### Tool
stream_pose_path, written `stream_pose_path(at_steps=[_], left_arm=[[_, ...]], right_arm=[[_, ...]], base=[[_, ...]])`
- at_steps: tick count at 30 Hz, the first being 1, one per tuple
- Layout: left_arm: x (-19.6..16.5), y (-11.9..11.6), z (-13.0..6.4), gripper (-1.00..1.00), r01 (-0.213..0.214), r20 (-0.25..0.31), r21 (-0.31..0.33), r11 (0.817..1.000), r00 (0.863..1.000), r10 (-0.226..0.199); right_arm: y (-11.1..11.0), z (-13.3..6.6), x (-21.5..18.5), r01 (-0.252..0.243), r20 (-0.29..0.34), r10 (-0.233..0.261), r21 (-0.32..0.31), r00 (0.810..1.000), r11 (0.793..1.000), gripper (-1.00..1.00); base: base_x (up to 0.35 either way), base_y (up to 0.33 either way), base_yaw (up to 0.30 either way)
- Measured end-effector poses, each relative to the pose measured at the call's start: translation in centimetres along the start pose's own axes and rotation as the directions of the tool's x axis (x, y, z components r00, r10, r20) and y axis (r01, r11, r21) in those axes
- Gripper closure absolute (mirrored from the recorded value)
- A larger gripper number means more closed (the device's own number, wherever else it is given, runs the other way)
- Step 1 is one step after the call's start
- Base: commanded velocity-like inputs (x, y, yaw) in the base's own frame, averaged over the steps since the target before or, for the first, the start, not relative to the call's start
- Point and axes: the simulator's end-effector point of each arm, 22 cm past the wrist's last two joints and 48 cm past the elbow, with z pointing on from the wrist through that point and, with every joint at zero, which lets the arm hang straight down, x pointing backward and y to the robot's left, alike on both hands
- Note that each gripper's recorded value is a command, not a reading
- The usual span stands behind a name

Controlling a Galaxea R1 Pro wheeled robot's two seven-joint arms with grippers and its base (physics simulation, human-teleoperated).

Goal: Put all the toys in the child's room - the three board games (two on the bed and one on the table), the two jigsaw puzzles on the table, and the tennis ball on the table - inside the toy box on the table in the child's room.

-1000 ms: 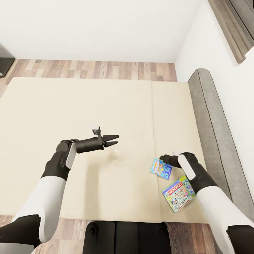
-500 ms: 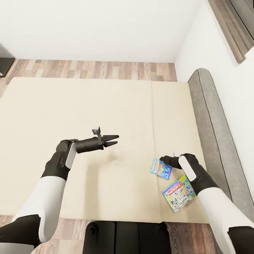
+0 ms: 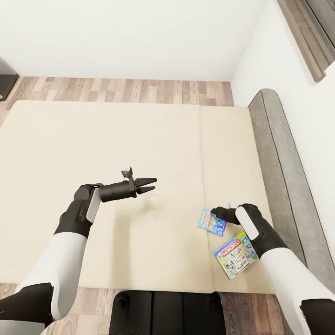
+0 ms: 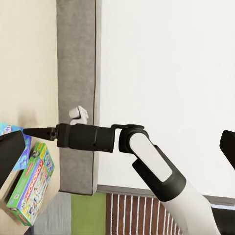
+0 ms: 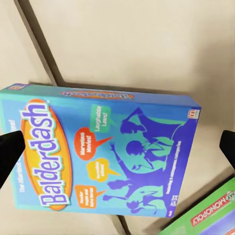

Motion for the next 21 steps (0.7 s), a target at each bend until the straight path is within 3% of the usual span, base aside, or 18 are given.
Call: stream_pose_path(at_steps=[21], left_arm=[[0.7,2.1,0.1,-1.0,0.032,-0.004,-0.008,0.999,0.999,-0.032]], right_arm=[[-0.6,1.7,1.5,-0.001,-0.034,0.001,0.01,0.999,1.0,-1.0]], base=[[0.0,0.0,0.0]])
